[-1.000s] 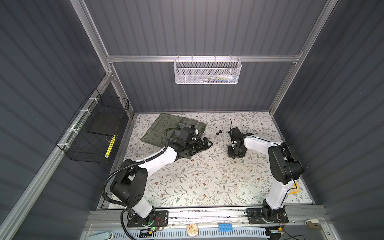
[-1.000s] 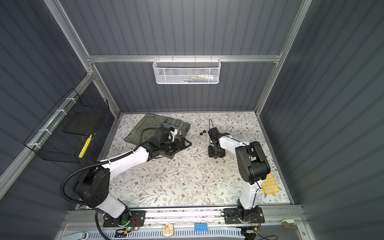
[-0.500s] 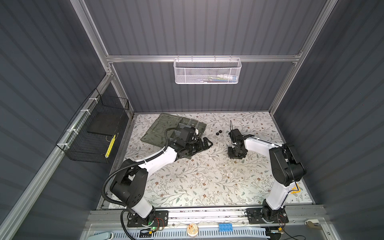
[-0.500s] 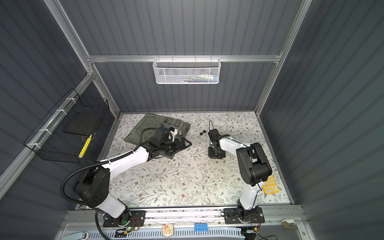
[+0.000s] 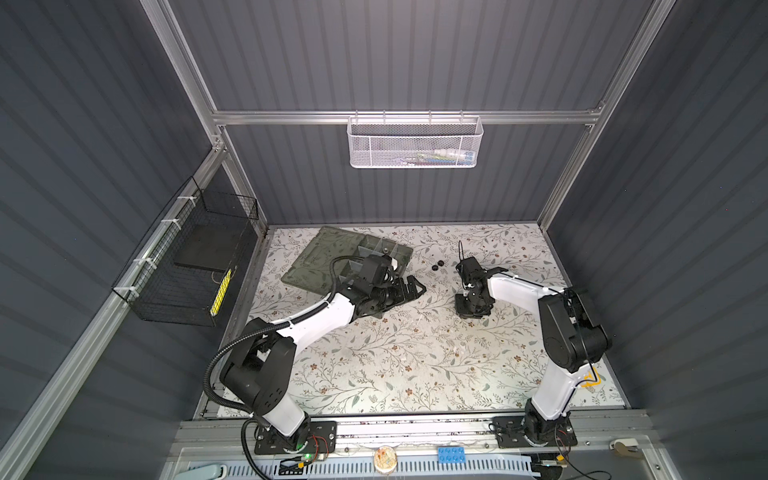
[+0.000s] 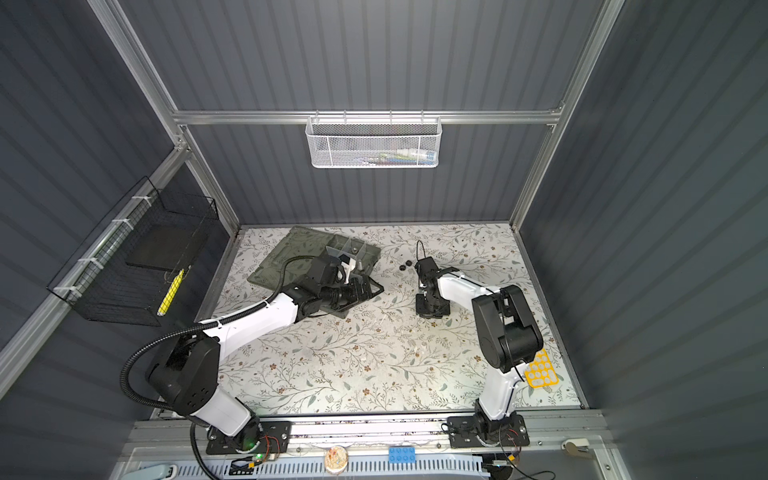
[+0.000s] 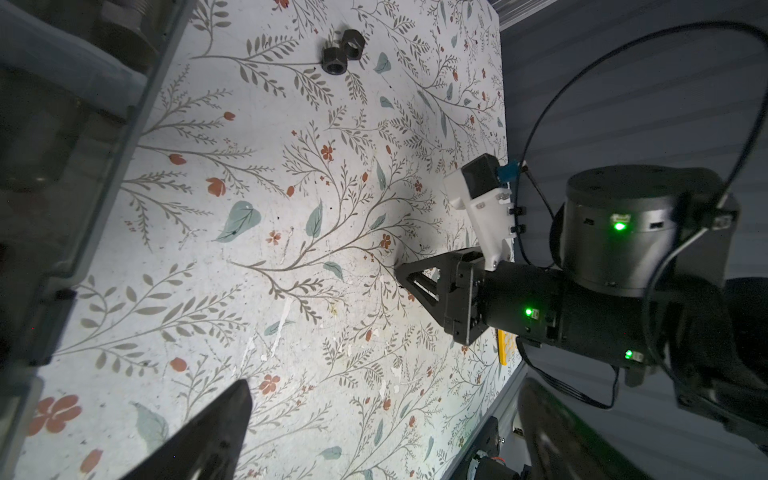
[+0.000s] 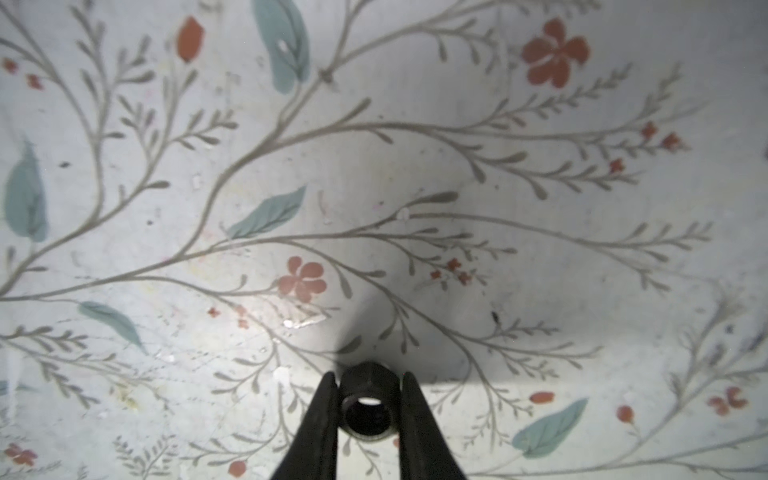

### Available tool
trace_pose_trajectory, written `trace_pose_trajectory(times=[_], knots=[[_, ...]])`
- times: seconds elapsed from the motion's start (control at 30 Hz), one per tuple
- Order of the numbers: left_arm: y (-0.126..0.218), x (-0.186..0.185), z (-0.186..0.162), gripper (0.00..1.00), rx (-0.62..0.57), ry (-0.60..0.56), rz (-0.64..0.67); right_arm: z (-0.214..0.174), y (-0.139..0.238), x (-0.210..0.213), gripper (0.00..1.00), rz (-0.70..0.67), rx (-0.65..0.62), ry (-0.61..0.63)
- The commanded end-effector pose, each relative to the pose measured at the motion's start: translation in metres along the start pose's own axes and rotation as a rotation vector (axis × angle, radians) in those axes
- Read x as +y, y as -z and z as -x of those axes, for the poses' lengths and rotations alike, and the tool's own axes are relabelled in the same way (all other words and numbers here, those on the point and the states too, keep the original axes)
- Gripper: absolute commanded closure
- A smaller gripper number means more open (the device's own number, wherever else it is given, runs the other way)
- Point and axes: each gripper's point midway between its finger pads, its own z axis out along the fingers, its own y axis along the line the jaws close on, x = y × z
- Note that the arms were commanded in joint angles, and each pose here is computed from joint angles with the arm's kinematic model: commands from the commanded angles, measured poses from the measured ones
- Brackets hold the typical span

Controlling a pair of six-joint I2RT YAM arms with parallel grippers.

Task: Sort the screws and nuts into containers
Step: 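Lift the nut with the right gripper and carry it over the box compartment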

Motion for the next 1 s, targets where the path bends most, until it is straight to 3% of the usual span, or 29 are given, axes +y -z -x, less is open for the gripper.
trace_pose_trajectory(times=[0.0, 0.27, 0.53, 0.97], knots=[[0.016, -0.012, 0.015, 0.0, -0.033, -0.044, -0.006, 0.015, 0.029, 0.027, 0.85, 0.085, -0.04, 0.024], [0.06, 0.011, 0.043, 0.0, -0.093, 0.028, -0.011, 0.047, 0.078, 0.092, 0.85, 0.256, -0.124, 0.079], [0.106, 0.039, 0.061, 0.0, -0.15, 0.112, -0.026, 0.062, 0.119, 0.191, 0.84, 0.55, -0.163, 0.189], [0.162, 0.096, 0.068, 0.0, -0.239, 0.299, -0.062, 0.048, 0.104, 0.298, 0.84, 0.687, -0.112, 0.317]])
